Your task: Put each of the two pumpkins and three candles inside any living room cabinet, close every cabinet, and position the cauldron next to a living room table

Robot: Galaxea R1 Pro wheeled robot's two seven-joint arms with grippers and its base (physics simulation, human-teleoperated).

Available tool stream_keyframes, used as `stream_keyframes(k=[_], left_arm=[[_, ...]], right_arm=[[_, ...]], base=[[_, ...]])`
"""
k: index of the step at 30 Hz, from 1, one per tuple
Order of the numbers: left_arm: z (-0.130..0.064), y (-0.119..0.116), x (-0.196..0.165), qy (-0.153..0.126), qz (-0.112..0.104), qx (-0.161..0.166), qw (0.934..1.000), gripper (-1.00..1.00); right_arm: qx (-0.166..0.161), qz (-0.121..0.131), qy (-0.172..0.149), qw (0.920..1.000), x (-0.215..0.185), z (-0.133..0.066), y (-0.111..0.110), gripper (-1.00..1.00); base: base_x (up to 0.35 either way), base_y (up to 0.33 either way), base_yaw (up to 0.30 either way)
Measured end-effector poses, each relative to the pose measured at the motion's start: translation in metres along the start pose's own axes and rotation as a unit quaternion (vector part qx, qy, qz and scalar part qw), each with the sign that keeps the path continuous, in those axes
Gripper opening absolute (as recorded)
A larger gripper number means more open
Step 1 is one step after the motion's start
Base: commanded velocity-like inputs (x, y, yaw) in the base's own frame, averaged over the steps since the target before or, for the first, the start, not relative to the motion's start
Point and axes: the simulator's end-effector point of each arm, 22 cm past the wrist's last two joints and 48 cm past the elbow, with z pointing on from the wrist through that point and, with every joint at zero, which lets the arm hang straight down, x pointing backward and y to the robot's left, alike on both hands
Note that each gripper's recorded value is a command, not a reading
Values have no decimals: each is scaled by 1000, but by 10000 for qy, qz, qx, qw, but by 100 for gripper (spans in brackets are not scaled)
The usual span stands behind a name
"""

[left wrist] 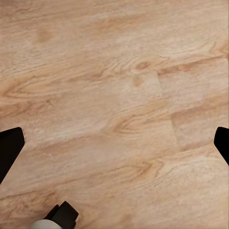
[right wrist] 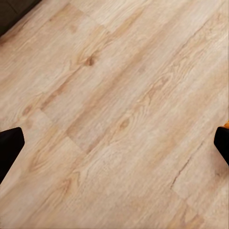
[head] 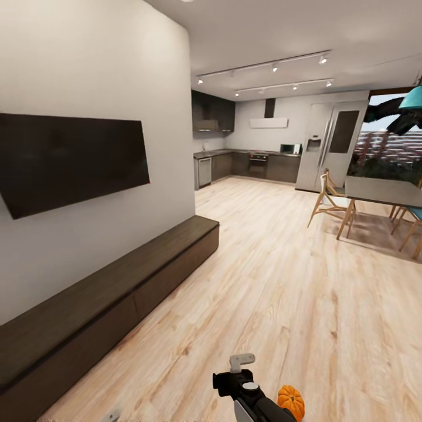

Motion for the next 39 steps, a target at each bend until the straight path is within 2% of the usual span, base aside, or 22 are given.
stream_keyframes(k=[14,33,39], left_arm=[[2,4,8,81,34,-51,9999,100],[5,9,15,159,73,-115,9998,100],[5,9,15,160,76,-115,9998,100]], right_arm=[[-17,21,60,10000,7,4,1,100],[-66,40,84,9999,13,9,0,100],[-67,42,77,9999,13,9,0,100]], base=[[43,-23,156],[83,-258,121],[89,-269,226]])
